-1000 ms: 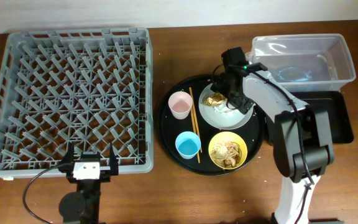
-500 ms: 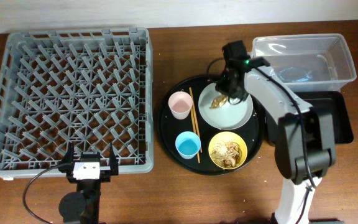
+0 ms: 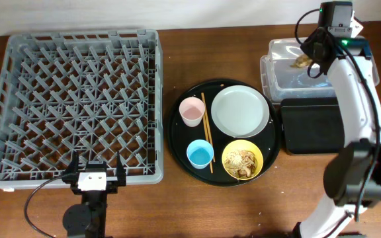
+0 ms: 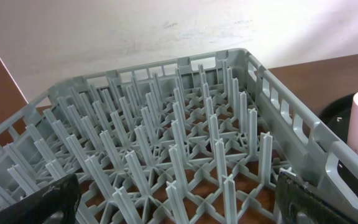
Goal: Sort waste into correct bins and load items into the dishwasher rack
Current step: 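Carry the wrapper to the clear bin and release it, then grasp the yellow bowl of food scraps with the right gripper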
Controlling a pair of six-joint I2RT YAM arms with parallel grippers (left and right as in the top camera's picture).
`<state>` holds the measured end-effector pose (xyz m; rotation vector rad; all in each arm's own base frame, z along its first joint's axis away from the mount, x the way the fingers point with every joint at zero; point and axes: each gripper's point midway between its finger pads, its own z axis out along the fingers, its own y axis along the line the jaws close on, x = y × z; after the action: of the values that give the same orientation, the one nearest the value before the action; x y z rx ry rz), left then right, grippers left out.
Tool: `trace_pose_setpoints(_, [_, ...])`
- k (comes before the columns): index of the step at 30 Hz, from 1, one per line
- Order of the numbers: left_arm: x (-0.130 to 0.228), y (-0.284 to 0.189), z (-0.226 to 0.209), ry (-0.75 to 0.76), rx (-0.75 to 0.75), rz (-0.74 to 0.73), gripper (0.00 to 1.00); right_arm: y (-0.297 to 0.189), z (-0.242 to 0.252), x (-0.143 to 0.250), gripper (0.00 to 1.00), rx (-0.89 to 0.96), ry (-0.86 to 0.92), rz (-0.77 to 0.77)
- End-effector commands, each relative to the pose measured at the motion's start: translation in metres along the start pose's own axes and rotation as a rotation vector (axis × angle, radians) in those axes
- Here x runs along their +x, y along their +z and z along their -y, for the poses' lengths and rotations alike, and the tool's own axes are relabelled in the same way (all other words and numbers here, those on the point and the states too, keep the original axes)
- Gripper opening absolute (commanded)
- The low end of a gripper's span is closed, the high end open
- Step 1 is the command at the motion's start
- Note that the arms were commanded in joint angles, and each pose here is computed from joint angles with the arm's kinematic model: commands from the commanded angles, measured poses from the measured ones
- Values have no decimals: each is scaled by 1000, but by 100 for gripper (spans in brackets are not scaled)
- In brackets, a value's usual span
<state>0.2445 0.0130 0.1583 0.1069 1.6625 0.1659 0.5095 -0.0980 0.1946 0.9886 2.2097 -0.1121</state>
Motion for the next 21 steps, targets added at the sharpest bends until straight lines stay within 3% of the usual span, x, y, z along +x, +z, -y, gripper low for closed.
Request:
trace_pose_setpoints(1, [2,0,-2,13,-11,-1,100,21,6,10,98,38,13,-22])
trace_pose_setpoints(4, [2,0,-2,13,-11,-1,99,-9,-7,-3,99,-49,-55,-15])
trace_pose_setpoints(8, [2,0,-2,13,-11,-1,99,-124,-53,28,91,-528,-395,-177])
trace_pose_setpoints(12, [2,0,-2,13,-11,-1,99,-177,-6,72,86,-462,-395,-376])
trace_pose_setpoints(14, [2,0,-2,13,-11,-1,99,-187,11,101,78,-404,-417,-501])
trace_pose_setpoints(18, [2,0,-2,13,-11,-1,99,-196,9,171,73,-372,-584,-671])
trace_pose_setpoints(21, [2,0,-2,13,-11,-1,99,-183,-3,220,70,-349,-669,-699])
